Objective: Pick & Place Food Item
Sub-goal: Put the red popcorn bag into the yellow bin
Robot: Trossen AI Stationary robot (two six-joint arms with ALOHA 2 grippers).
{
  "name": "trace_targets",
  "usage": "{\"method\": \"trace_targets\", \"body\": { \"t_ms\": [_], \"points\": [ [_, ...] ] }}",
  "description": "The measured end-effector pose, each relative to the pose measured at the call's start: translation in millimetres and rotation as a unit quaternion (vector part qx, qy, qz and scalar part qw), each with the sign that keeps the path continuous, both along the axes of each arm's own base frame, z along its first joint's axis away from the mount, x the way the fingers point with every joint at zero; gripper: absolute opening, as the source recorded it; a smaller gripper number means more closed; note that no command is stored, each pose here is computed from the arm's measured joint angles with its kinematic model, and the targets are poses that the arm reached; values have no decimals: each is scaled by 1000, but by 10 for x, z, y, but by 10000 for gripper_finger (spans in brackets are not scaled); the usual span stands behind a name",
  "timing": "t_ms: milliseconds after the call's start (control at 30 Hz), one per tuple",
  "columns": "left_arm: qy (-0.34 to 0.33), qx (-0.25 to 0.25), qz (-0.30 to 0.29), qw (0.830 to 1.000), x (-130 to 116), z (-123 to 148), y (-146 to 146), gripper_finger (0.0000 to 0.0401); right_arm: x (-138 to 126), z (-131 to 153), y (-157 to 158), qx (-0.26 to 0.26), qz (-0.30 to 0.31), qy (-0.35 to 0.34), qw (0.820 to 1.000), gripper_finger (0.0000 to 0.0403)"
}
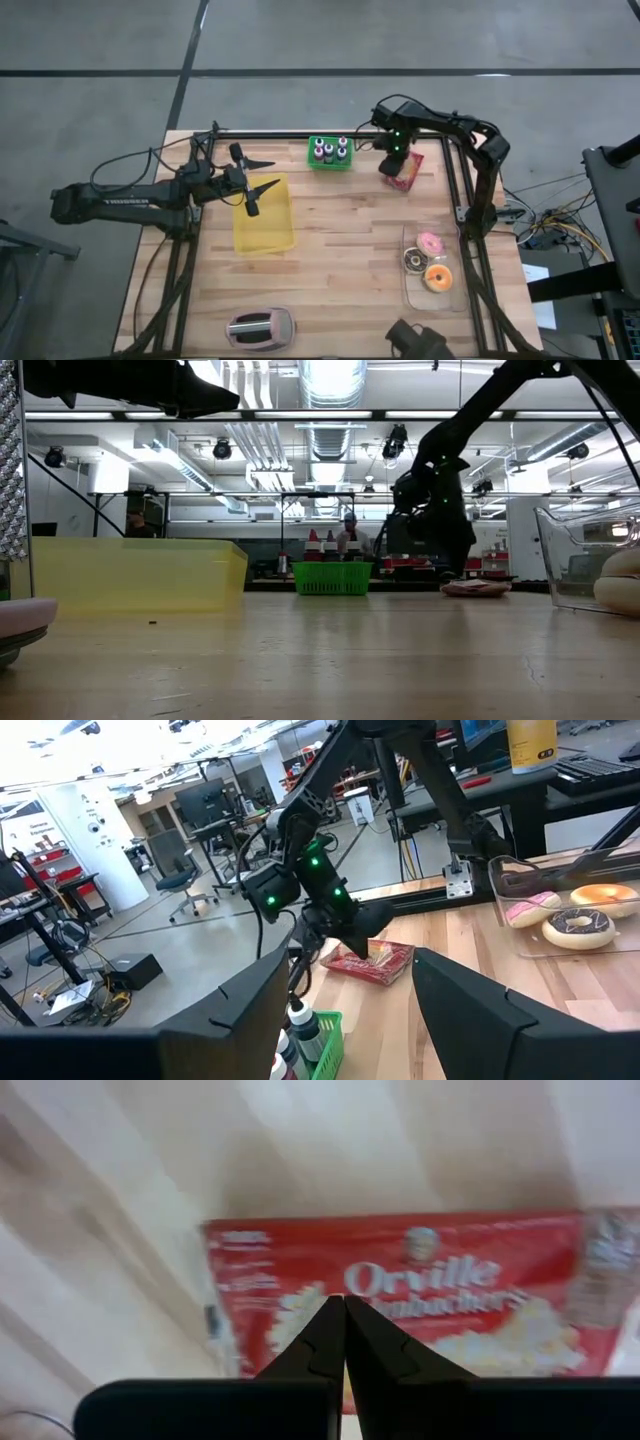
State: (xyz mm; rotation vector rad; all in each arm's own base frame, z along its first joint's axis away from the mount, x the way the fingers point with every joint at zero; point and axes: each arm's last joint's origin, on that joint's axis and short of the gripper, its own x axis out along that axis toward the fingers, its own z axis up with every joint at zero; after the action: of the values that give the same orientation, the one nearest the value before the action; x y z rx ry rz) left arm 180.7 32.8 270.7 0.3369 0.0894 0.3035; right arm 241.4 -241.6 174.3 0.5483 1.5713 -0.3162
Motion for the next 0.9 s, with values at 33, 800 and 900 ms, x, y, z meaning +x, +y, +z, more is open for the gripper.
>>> {"method": "trace_targets", "body": {
  "t_ms": [33, 800, 900],
  "points": [
    [0, 0, 0, 1000, 0, 0, 0, 218, -25, 0, -25, 0, -5, 1, 1000, 7],
    [0, 0, 0, 1000, 0, 0, 0, 218, -95, -167, 60, 22, -4, 13, 1000, 7],
    [0, 0, 0, 1000, 0, 0, 0, 218, -68, -172, 92, 29, 2, 6, 1000, 7]
  ]
}}
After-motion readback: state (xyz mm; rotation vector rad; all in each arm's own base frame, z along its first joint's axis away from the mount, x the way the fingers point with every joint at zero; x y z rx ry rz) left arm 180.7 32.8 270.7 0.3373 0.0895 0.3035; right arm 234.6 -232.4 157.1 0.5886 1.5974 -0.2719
